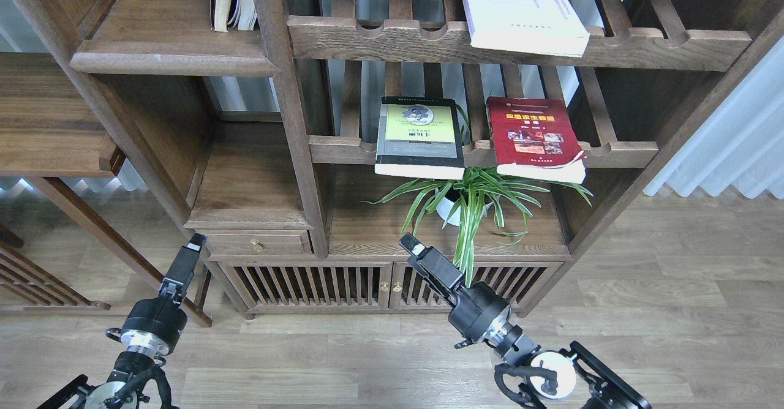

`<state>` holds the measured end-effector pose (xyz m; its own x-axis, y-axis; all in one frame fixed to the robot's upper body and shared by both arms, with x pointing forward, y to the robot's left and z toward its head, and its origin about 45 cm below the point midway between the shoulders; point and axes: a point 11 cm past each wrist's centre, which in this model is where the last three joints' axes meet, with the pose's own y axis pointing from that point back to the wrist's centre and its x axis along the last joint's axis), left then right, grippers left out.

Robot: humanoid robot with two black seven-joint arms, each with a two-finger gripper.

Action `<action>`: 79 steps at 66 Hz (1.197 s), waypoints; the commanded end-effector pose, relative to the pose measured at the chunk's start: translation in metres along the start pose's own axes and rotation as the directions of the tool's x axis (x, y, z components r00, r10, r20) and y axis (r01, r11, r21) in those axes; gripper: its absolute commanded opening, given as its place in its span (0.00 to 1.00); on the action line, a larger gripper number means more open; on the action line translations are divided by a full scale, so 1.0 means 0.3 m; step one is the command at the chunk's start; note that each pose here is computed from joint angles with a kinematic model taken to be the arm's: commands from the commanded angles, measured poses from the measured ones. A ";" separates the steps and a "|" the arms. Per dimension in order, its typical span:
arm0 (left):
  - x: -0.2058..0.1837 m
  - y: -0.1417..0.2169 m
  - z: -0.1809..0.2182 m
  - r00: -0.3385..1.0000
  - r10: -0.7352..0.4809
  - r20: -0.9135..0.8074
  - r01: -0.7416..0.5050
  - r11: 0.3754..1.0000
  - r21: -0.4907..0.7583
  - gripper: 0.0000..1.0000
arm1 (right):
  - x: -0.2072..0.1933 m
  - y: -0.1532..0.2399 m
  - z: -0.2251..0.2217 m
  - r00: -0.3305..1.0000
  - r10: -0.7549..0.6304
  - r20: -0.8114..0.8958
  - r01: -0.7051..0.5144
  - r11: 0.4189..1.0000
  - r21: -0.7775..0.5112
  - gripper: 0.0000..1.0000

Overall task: Organize books on shelf
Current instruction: 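Raise the right gripper toward the red book on the middle shelf, then grasp the red book with the right gripper and tip it outward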

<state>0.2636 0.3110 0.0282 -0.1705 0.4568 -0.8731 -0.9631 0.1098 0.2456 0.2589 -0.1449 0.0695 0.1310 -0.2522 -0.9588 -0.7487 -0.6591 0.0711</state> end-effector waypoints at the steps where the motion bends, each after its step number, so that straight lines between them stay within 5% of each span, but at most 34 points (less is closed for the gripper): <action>1: 0.023 0.014 0.023 1.000 0.020 -0.002 -0.020 1.000 -0.022 1.00 | 0.022 -0.001 -0.037 1.000 0.020 0.003 -0.020 0.999 0.037 0.99; 26: 0.028 0.020 0.039 0.999 0.025 -0.020 -0.026 0.998 -0.049 1.00 | -0.002 -0.012 -0.310 1.000 -0.009 0.017 0.004 0.963 0.268 0.99; 79: 0.032 0.015 0.115 0.997 0.029 -0.074 -0.040 0.986 -0.160 1.00 | 0.070 -0.009 -0.516 0.953 0.223 0.204 -0.295 0.830 0.473 0.98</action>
<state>0.2647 0.3453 0.0354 -0.2115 0.3958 -0.8936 -0.9765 -0.0475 0.2100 0.3598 -0.2551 0.0921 -0.1628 -0.2387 -0.9573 -0.9678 -0.1500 0.2020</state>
